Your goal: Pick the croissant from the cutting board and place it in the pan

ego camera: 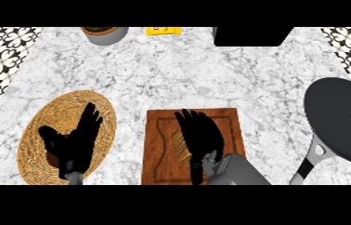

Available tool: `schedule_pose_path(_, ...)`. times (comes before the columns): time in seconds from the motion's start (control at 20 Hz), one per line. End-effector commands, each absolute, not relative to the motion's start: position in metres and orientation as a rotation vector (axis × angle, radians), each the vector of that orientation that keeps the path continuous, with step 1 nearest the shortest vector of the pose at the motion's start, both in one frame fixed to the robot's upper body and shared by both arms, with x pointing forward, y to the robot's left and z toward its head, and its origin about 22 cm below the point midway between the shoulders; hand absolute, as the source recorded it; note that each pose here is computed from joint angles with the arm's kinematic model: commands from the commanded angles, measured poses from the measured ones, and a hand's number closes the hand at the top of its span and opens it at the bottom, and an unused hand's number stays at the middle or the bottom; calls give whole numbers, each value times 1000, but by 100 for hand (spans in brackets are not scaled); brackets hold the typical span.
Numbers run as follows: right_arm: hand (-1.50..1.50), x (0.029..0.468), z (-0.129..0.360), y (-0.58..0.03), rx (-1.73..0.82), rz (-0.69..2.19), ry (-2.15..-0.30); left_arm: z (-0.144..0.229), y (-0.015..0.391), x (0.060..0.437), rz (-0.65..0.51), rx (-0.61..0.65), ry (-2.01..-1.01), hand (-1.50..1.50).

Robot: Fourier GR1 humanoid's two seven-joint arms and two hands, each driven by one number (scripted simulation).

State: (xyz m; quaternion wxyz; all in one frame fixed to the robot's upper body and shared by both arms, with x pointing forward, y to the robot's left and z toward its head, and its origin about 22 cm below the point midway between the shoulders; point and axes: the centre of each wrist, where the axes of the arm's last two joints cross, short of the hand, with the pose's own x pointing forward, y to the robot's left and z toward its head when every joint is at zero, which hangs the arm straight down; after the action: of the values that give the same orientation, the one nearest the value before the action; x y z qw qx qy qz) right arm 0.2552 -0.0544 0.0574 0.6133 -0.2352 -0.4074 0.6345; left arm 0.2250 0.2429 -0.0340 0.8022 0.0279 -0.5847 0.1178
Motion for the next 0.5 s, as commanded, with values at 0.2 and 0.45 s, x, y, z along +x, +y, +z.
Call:
schedule_pose_path(0.2, -150, 257, 31, -83, -516, 1420, -1009, -60, 236, 214, 246, 73, -1218, 0)
schedule_pose_path(0.45, -150, 248, 37, -73, -574, 1379, -1070, -39, 230, 233, 268, 74, -1221, 0)
